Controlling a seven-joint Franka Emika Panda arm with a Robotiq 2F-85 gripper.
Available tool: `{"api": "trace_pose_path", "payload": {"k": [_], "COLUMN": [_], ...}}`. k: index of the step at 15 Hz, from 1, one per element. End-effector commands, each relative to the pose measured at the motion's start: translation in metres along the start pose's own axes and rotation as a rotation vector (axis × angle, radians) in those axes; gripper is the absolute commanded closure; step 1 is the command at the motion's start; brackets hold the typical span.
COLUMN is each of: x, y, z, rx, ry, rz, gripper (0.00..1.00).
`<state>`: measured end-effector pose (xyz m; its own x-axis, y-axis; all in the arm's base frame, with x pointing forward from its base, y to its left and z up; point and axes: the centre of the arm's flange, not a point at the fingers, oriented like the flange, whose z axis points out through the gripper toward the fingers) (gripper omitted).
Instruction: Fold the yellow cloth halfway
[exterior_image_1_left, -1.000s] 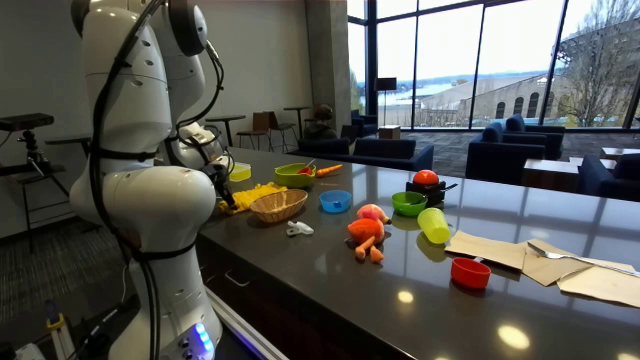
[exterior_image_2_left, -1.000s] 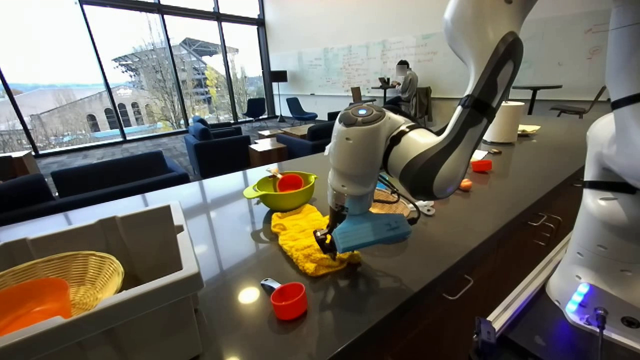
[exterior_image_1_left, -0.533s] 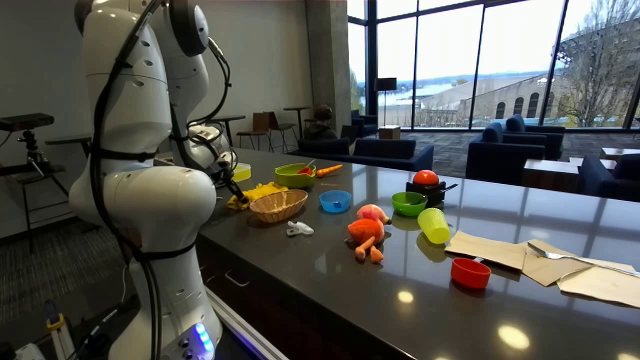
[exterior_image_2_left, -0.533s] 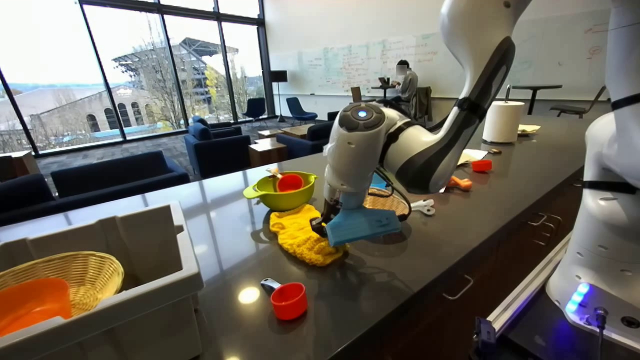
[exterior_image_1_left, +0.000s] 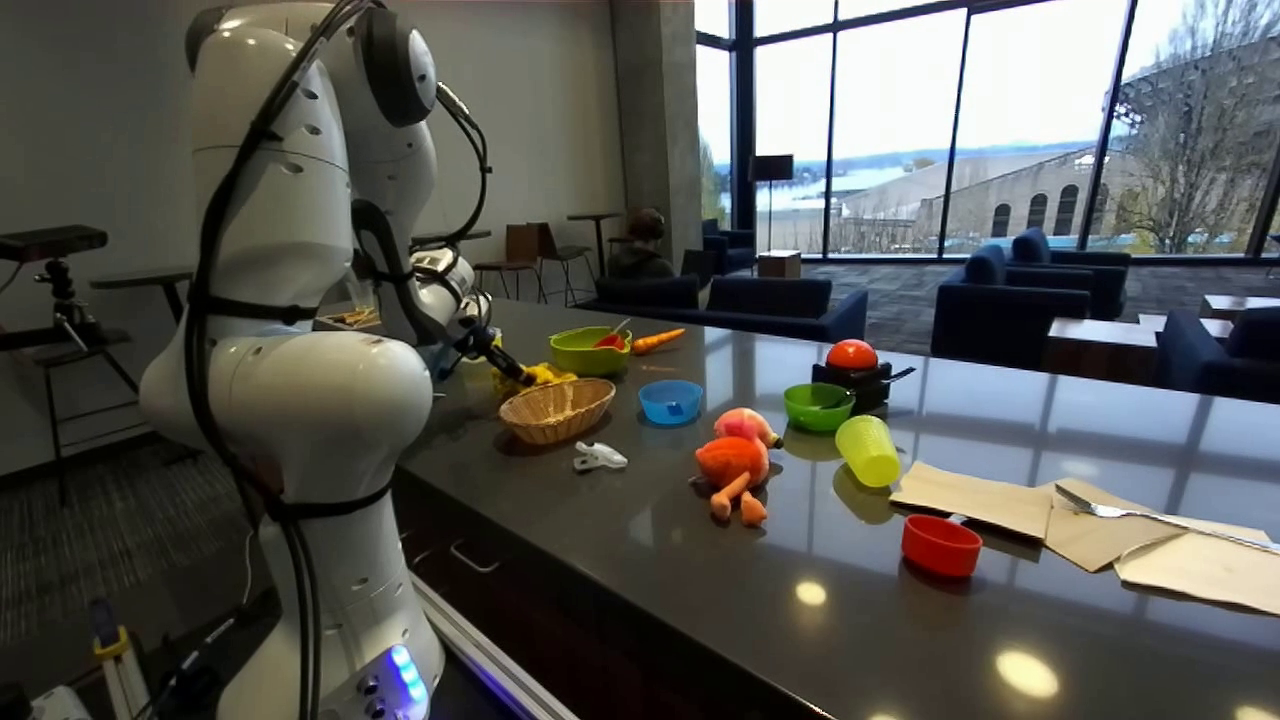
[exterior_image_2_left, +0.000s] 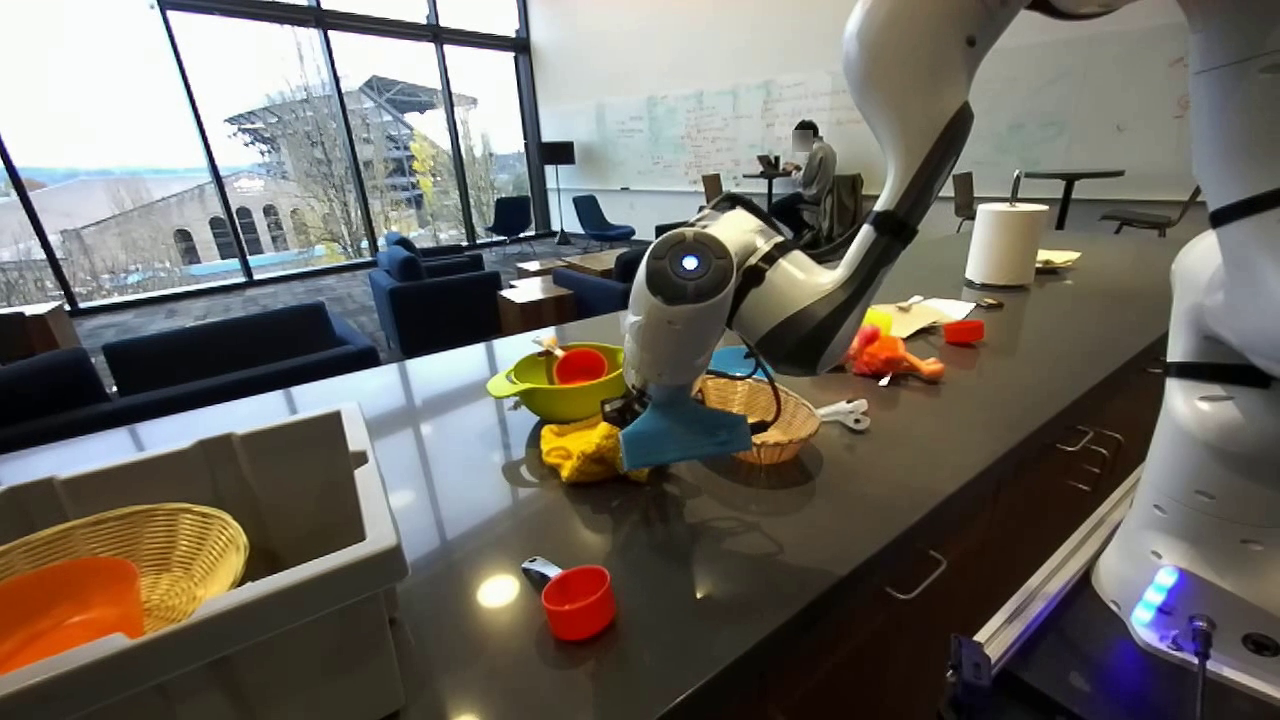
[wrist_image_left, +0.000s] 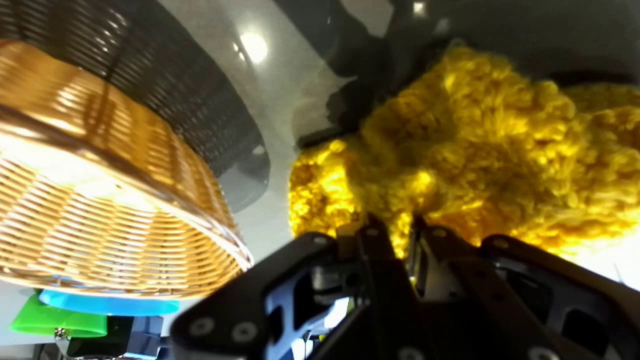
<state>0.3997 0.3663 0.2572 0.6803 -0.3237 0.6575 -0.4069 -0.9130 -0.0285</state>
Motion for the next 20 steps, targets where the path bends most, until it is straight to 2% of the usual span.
{"api": "trace_pose_path", "payload": {"k": [1, 9, 10, 12, 13, 14, 15, 16, 18, 20], "x": [-0.001, -0.027, -0.03, -0.03, -0.028, 0.0, 0.009, 0.023, 0.046, 0.065], "y": [-0.018, -0.041, -0.046, -0.051, -0.055, -0.068, -0.073, -0.081, -0.093, -0.1], "z": [0.016, 0.055, 0.059, 0.065, 0.069, 0.064, 0.066, 0.066, 0.069, 0.069], "rx": [-0.016, -0.113, -0.129, -0.149, -0.156, -0.167, -0.178, -0.187, -0.184, -0.181], "ry": [0.06, 0.09, 0.095, 0.129, 0.147, 0.162, 0.167, 0.166, 0.169, 0.171], "rz": [0.03, 0.032, 0.027, 0.016, 0.016, 0.022, 0.033, 0.05, 0.069, 0.077], "gripper": [0.97, 0.97, 0.94, 0.63, 0.8, 0.67, 0.51, 0.42, 0.38, 0.26]}}
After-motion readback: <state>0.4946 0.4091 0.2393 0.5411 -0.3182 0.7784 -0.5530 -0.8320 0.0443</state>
